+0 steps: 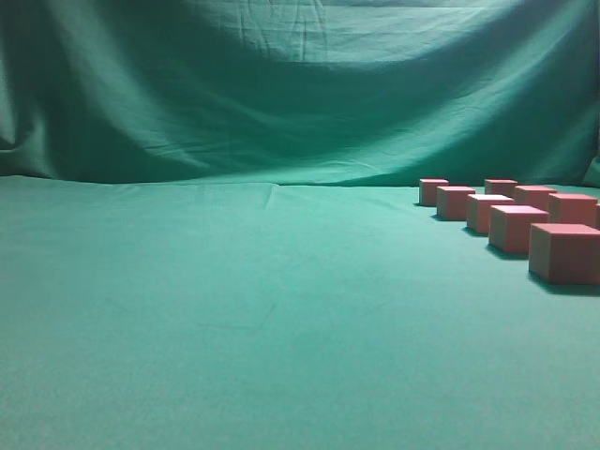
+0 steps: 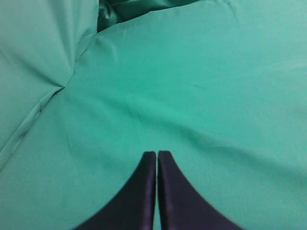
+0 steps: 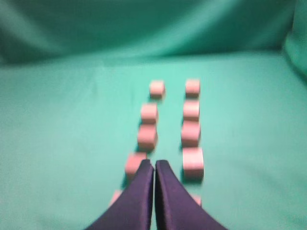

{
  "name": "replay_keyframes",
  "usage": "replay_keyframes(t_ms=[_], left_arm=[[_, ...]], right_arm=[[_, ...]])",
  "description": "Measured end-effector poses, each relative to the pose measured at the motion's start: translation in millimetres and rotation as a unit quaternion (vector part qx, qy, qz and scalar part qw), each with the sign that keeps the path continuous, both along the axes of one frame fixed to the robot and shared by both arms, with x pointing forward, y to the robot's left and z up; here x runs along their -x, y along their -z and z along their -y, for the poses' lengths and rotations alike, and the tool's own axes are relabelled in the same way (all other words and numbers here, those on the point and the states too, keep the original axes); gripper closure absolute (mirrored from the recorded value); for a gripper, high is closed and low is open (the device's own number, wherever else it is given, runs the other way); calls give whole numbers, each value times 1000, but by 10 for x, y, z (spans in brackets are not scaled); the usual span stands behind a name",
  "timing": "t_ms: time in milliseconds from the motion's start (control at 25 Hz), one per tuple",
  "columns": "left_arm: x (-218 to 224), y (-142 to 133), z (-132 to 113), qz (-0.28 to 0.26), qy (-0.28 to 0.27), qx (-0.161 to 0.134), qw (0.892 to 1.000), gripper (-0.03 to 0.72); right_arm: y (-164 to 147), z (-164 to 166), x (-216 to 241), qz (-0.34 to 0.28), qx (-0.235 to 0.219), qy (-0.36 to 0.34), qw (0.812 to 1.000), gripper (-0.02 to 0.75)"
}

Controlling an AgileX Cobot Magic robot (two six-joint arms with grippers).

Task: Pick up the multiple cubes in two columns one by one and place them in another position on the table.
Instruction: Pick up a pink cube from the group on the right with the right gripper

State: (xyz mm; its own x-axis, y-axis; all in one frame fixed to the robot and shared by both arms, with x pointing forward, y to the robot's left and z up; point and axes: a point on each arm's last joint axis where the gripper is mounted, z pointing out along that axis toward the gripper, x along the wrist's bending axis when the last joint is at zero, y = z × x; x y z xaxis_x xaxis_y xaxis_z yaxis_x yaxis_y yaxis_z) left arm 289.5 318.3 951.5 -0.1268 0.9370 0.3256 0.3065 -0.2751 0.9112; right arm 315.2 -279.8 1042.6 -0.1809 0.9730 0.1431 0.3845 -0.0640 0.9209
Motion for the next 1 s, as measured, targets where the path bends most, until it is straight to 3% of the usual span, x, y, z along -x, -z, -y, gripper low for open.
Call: replay_keyframes(t_ms=[120,240,520,800,1000], left_arm=[[0,0,0,0,0,0,1000,688],[0,0,0,0,0,0,1000,688],[0,0,0,0,0,0,1000,688],[0,0,0,0,0,0,1000,688],[0,0,0,0,0,0,1000,688]], right_arm=[[67,-58,-130,-105,0,-4,994,738],[141,-124,-235,-164,-18,-11,986,738],[186,-334,-512,-260,32,-124,957,738],[197,-585,-923,-318,54,-158,933,738],[318,-788,-1206,-362,104,-120,918,738]])
